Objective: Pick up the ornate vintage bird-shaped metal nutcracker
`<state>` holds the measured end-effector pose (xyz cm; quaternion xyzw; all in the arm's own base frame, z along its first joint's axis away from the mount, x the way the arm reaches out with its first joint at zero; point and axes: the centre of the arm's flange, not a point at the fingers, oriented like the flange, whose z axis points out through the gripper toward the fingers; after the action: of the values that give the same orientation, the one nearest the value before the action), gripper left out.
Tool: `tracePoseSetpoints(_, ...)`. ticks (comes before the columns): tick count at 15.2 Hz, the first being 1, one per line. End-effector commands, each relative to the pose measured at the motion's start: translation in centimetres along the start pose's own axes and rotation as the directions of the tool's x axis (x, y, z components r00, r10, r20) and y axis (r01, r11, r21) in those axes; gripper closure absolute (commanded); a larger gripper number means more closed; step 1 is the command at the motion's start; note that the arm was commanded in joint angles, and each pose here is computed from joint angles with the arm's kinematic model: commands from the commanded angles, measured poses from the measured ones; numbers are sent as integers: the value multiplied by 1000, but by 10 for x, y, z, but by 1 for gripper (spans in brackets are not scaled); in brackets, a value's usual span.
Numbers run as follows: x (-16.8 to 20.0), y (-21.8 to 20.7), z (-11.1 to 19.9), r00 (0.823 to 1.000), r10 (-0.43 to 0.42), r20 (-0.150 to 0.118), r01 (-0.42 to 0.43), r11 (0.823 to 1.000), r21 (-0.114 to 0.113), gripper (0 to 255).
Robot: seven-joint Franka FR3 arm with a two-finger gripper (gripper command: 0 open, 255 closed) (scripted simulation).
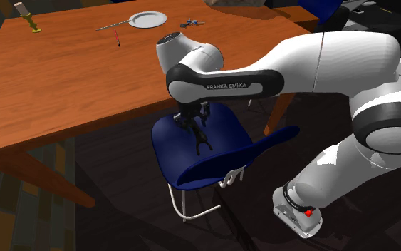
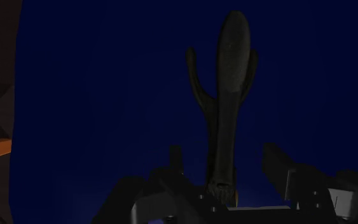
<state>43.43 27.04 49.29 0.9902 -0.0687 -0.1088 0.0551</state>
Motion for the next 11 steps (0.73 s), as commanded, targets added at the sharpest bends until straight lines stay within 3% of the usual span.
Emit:
tracePoseSetpoints(1,3,2,7,1000,3,11,-3,1000,-4,255)
tracePoseSetpoints(11,1,2,-4,1000,3,11,-3,1000,-4,255)
